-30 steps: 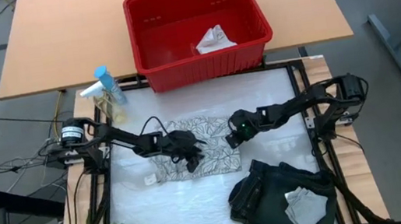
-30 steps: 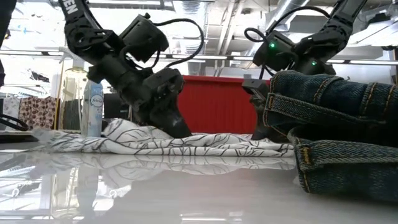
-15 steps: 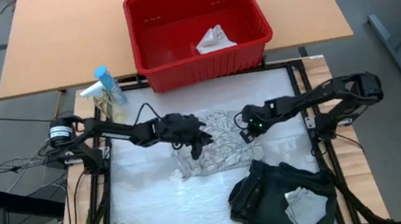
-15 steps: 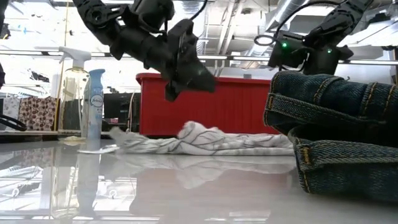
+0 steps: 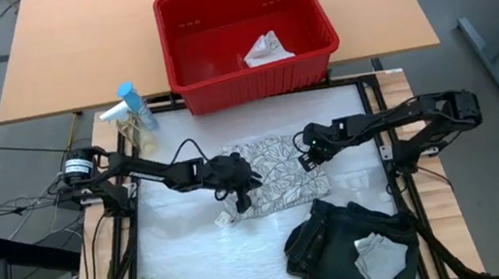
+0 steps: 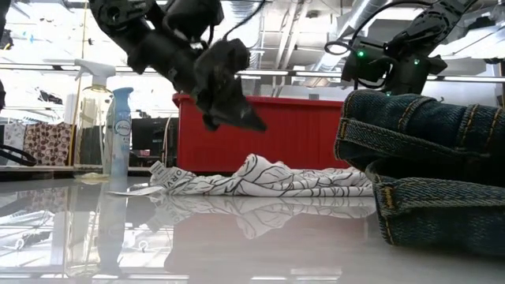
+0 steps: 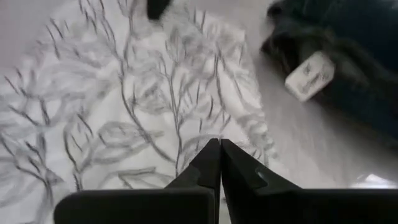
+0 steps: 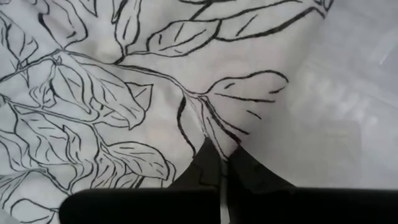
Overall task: Fold Laundry from Bin
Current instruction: Fold the white from the red laundry bin
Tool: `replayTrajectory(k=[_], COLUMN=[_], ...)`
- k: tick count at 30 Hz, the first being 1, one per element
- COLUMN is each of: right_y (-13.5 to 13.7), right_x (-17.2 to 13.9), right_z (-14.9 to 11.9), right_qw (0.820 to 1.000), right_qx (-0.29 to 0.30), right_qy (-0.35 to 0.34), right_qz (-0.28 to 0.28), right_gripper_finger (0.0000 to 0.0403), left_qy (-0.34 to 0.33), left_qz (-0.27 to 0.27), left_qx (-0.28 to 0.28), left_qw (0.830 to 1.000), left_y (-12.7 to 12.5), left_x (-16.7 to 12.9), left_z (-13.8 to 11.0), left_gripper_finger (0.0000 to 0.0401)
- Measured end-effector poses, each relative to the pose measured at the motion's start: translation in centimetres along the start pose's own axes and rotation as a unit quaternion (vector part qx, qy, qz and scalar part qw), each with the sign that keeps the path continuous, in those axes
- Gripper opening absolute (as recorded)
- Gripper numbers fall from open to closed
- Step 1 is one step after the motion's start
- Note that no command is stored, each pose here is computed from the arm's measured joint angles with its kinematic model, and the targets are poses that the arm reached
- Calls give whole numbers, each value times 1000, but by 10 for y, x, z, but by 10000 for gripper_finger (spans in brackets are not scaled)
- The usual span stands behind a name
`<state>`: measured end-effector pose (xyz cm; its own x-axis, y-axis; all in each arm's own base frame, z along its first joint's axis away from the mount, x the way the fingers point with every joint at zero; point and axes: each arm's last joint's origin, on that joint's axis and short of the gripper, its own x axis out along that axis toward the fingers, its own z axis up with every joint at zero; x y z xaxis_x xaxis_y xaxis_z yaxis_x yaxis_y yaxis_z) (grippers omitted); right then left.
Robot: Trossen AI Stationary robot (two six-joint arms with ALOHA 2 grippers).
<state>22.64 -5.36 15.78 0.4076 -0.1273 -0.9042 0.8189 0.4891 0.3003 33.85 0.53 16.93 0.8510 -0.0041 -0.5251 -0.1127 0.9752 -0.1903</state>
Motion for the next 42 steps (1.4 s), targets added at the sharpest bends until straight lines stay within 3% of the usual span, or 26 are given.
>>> replayTrajectory(k=[5, 11, 17, 23, 33, 38, 42], right_y=[-1, -1, 0, 5, 41, 52, 57], right_x=[0, 0, 0, -3, -32, -43, -47], right_z=[0, 0, 0, 1, 24, 30, 30], right_qw=[1000, 1000, 1000, 999, 996, 995, 994], right_qx=[3, 2, 2, 0, -17, -10, -16], right_qy=[2, 4, 7, 22, -5, -14, -16], right_qz=[-1, 1, 3, 25, 82, 98, 105], right_gripper_finger=[24, 24, 24, 24, 24, 24, 24], left_qy=[9, 25, 70, 75, 87, 101, 100], left_qz=[-48, -12, -10, -13, -20, -3, 6], left_qx=[-10, -1, -6, 0, 41, 32, 39], left_qw=[999, 1000, 997, 997, 995, 994, 994], left_y=[5, 12, 15, 14, 12, 16, 17], left_x=[16, 25, 46, 66, 101, 97, 76], left_z=[-10, -20, -37, -26, -6, 13, 46], left_gripper_finger=[0, 0, 0, 0, 0, 0, 0])
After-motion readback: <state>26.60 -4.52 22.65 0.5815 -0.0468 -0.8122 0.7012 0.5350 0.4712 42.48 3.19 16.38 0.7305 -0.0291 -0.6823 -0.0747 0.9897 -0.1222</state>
